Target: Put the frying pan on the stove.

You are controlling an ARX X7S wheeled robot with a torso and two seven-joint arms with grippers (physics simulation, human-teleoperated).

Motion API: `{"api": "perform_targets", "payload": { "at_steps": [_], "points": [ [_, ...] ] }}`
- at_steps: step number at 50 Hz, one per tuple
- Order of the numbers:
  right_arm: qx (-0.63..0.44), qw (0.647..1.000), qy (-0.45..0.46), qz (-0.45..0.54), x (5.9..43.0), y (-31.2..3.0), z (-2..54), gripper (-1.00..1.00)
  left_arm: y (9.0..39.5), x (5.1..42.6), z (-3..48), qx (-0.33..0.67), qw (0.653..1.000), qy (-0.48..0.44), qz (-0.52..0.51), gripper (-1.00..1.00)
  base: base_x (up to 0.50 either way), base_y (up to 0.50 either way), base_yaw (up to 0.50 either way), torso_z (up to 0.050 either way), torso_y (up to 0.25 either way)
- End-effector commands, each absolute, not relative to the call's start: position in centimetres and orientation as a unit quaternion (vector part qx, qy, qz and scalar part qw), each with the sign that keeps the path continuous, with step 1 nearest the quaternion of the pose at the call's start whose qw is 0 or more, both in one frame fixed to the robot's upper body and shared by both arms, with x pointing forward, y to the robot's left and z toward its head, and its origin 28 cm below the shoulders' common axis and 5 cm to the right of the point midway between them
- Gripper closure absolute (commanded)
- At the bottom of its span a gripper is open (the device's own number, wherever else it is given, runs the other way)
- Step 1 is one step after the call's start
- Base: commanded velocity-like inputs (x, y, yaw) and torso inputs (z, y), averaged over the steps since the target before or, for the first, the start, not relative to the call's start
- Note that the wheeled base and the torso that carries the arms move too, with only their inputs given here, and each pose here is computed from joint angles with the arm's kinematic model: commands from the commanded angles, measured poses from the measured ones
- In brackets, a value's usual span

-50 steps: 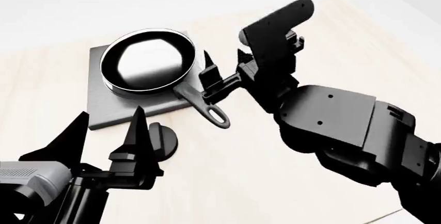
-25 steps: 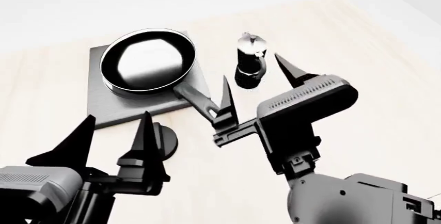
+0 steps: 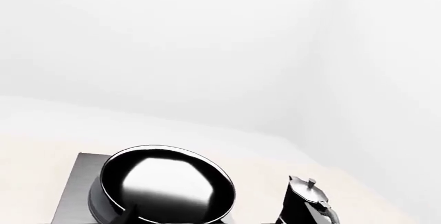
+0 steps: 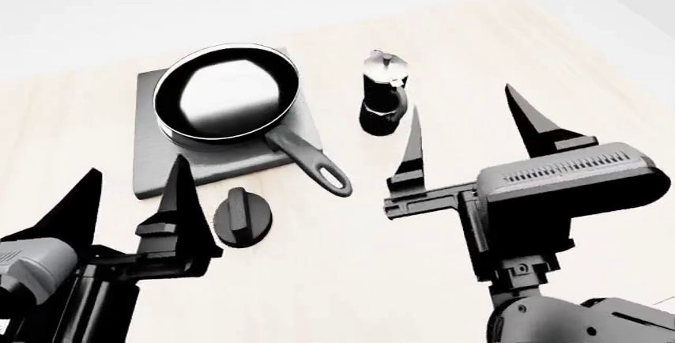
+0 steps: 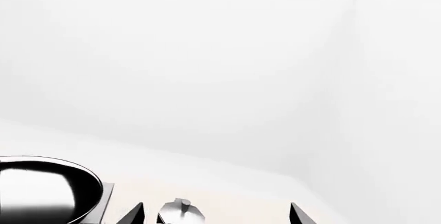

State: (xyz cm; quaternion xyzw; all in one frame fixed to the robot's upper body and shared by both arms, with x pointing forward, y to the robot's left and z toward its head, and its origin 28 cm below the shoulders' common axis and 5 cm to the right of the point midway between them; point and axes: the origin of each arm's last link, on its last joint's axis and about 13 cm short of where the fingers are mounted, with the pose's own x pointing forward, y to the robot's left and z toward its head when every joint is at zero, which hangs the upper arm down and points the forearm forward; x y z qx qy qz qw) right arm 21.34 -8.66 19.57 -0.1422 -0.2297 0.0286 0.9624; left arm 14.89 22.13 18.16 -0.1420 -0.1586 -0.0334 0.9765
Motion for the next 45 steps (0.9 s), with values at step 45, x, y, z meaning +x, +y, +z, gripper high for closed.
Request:
{"api": "perform_targets", "payload": {
  "at_steps": [45],
  "points": [
    [-0.042, 0.922, -0.243, -0.298, 7.0, -20.8, 20.9, -1.00, 36.1, 8.9, 22.0, -0.149, 0.894, -0.276, 0.320, -1.00, 0.00, 0.00, 0.00, 0.000, 0.000]
  ]
}}
